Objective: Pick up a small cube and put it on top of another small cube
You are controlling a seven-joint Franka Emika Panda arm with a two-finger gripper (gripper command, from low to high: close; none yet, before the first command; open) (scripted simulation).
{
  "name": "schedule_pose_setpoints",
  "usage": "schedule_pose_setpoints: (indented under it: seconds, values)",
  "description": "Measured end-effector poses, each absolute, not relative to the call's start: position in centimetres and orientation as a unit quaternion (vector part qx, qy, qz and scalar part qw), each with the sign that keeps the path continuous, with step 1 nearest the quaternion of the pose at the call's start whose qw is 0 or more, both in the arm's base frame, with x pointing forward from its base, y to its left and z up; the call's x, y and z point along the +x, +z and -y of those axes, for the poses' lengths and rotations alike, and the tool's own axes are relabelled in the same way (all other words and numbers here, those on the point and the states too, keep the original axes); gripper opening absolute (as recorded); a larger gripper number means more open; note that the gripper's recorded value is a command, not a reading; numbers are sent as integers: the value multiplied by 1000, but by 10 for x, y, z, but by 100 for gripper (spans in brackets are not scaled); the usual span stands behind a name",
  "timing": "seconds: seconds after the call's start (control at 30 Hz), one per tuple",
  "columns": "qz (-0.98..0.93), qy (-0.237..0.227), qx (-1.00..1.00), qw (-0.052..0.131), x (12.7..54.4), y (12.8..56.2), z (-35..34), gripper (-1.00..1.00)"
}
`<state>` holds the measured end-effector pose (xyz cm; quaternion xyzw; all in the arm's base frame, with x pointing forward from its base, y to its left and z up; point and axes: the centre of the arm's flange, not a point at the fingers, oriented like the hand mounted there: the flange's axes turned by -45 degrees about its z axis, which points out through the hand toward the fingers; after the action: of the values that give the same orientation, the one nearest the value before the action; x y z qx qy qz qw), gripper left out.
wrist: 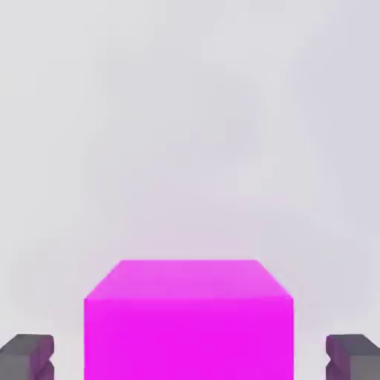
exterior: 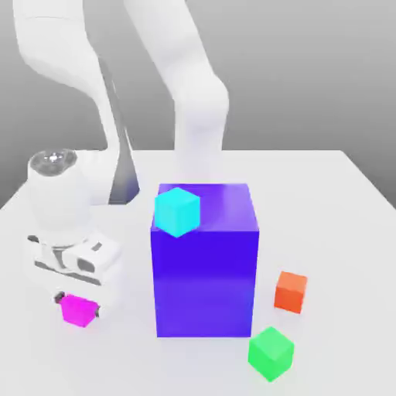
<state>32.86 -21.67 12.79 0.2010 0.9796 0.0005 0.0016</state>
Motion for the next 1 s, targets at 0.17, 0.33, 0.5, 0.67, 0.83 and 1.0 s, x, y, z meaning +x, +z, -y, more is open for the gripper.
schedule_pose_setpoints:
  seconds: [0.17,0.33,0.5,0.67,0.83,1.0]
  values:
    - [-979,1,202,3,330,133,217,-100]
    - [-979,2,203,8,333,164,219,-100]
    - [-980,1,201,3,330,187,217,-100]
    - [-987,-24,155,28,360,217,204,-100]
    - [-993,-56,82,63,404,250,174,-100]
    - [-987,-69,-127,77,456,276,72,-100]
